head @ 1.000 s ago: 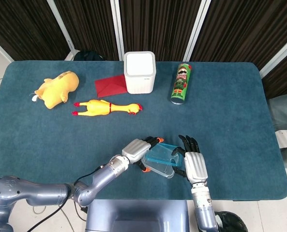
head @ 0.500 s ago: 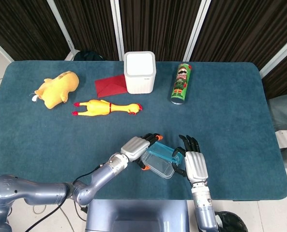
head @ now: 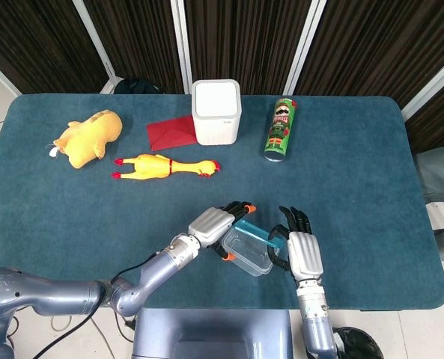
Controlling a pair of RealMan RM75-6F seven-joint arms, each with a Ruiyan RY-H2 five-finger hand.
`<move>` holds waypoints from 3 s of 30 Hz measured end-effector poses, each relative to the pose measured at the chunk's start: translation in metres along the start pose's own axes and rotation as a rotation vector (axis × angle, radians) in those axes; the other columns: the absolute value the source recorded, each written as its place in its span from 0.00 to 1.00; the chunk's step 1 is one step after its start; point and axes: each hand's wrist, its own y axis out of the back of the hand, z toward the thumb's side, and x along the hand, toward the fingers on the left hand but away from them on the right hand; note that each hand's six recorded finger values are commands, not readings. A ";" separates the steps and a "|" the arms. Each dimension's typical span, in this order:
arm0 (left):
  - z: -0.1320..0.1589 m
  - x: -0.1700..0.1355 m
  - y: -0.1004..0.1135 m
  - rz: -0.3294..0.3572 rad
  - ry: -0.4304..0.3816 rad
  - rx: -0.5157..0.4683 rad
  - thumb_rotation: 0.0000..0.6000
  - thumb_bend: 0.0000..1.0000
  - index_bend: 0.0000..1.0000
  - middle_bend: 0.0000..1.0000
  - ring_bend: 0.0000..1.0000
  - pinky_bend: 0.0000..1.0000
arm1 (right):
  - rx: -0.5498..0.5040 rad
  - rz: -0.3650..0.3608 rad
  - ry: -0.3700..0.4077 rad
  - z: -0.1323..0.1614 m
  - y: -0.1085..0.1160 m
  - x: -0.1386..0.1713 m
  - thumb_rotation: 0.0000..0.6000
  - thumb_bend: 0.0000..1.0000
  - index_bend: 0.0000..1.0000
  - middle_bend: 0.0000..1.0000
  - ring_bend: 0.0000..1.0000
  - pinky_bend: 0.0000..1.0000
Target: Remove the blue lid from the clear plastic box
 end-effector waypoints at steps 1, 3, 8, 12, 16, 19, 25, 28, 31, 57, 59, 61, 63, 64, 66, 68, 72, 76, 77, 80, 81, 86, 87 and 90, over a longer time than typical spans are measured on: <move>0.001 0.000 0.002 0.002 -0.003 -0.001 1.00 0.00 0.00 0.01 0.01 0.22 | 0.000 0.000 -0.001 0.000 0.000 0.000 1.00 0.61 0.58 0.14 0.00 0.00; 0.003 -0.001 0.005 0.008 -0.008 -0.001 1.00 0.00 0.00 0.01 0.01 0.21 | -0.002 0.000 -0.002 -0.001 0.001 0.000 1.00 0.61 0.58 0.15 0.00 0.00; 0.007 -0.003 0.014 0.030 -0.018 0.003 1.00 0.00 0.00 0.01 0.01 0.20 | -0.018 0.001 -0.007 0.000 0.002 0.001 1.00 0.61 0.58 0.15 0.00 0.00; 0.009 -0.004 0.020 0.045 -0.020 0.001 1.00 0.00 0.00 0.01 0.01 0.20 | -0.031 0.000 -0.008 0.001 0.002 0.002 1.00 0.61 0.58 0.15 0.00 0.00; 0.008 -0.005 0.024 0.050 -0.016 0.002 1.00 0.00 0.00 0.01 0.01 0.20 | -0.036 -0.005 -0.007 0.003 0.002 0.000 1.00 0.61 0.59 0.15 0.00 0.00; 0.007 -0.006 0.025 0.054 -0.014 -0.003 1.00 0.00 0.00 0.01 0.01 0.20 | -0.037 -0.011 -0.009 0.003 0.002 -0.001 1.00 0.61 0.59 0.15 0.00 0.00; 0.005 -0.008 0.032 0.072 -0.011 -0.010 1.00 0.00 0.00 0.01 0.01 0.20 | -0.041 -0.028 -0.010 0.004 0.005 -0.005 1.00 0.61 0.59 0.15 0.00 0.00; 0.005 -0.009 0.035 0.080 -0.013 -0.011 1.00 0.00 0.00 0.01 0.01 0.20 | -0.047 -0.040 -0.004 0.006 0.008 -0.008 1.00 0.61 0.60 0.16 0.00 0.00; 0.005 -0.010 0.037 0.089 -0.013 -0.014 1.00 0.00 0.00 0.01 0.01 0.20 | -0.050 -0.053 0.001 0.008 0.010 -0.011 1.00 0.61 0.60 0.16 0.00 0.00; -0.012 -0.045 0.078 0.204 -0.005 -0.044 1.00 0.00 0.00 0.01 0.01 0.20 | 0.091 -0.227 -0.055 -0.018 0.078 -0.064 1.00 0.61 0.61 0.17 0.00 0.00; -0.016 -0.052 0.085 0.219 -0.001 -0.049 1.00 0.00 0.00 0.01 0.01 0.20 | 0.135 -0.233 -0.068 -0.026 0.087 -0.067 1.00 0.61 0.61 0.17 0.00 0.00; -0.020 -0.060 0.092 0.232 0.004 -0.050 1.00 0.00 0.00 0.01 0.01 0.20 | 0.177 -0.233 -0.090 -0.034 0.095 -0.070 1.00 0.61 0.61 0.17 0.00 0.00; -0.023 -0.067 0.097 0.242 0.010 -0.048 1.00 0.00 0.00 0.01 0.01 0.20 | 0.209 -0.228 -0.108 -0.039 0.099 -0.072 1.00 0.61 0.61 0.17 0.00 0.00; -0.026 -0.072 0.100 0.249 0.014 -0.047 1.00 0.00 0.00 0.01 0.01 0.20 | 0.231 -0.223 -0.115 -0.041 0.100 -0.073 1.00 0.61 0.61 0.17 0.00 0.00; -0.031 -0.081 0.105 0.258 0.022 -0.044 1.00 0.00 0.00 0.01 0.01 0.20 | 0.271 -0.216 -0.122 -0.043 0.102 -0.075 1.00 0.61 0.61 0.17 0.00 0.00; -0.037 -0.090 0.111 0.270 0.034 -0.040 1.00 0.00 0.00 0.01 0.01 0.20 | 0.318 -0.201 -0.137 -0.047 0.102 -0.077 1.00 0.61 0.61 0.17 0.00 0.00; -0.049 -0.107 0.121 0.288 0.060 -0.033 1.00 0.00 0.00 0.01 0.01 0.20 | 0.400 -0.156 -0.185 -0.056 0.097 -0.080 1.00 0.61 0.57 0.16 0.00 0.00; -0.059 -0.122 0.128 0.301 0.078 -0.032 1.00 0.00 0.00 0.01 0.01 0.20 | 0.475 -0.092 -0.240 -0.065 0.087 -0.081 1.00 0.61 0.21 0.06 0.00 0.00; -0.061 -0.125 0.129 0.301 0.081 -0.032 1.00 0.00 0.00 0.01 0.01 0.20 | 0.488 -0.078 -0.248 -0.066 0.085 -0.081 1.00 0.59 0.09 0.03 0.00 0.00; -0.066 -0.133 0.130 0.304 0.092 -0.034 1.00 0.00 0.00 0.01 0.00 0.19 | 0.513 -0.040 -0.258 -0.068 0.077 -0.081 1.00 0.48 0.00 0.00 0.00 0.00; -0.068 -0.135 0.131 0.305 0.094 -0.037 1.00 0.00 0.00 0.01 0.00 0.19 | 0.514 -0.034 -0.259 -0.068 0.076 -0.081 1.00 0.45 0.00 0.00 0.00 0.00; -0.074 -0.143 0.130 0.309 0.104 -0.045 1.00 0.00 0.00 0.01 0.00 0.18 | 0.503 -0.038 -0.247 -0.063 0.075 -0.082 1.00 0.41 0.00 0.00 0.00 0.00; -0.075 -0.144 0.130 0.311 0.105 -0.045 1.00 0.00 0.00 0.01 0.00 0.18 | 0.500 -0.042 -0.244 -0.062 0.076 -0.082 1.00 0.41 0.00 0.00 0.00 0.00; -0.078 -0.149 0.129 0.316 0.109 -0.035 1.00 0.00 0.00 0.01 0.00 0.17 | 0.489 -0.051 -0.235 -0.059 0.081 -0.081 1.00 0.40 0.00 0.00 0.00 0.00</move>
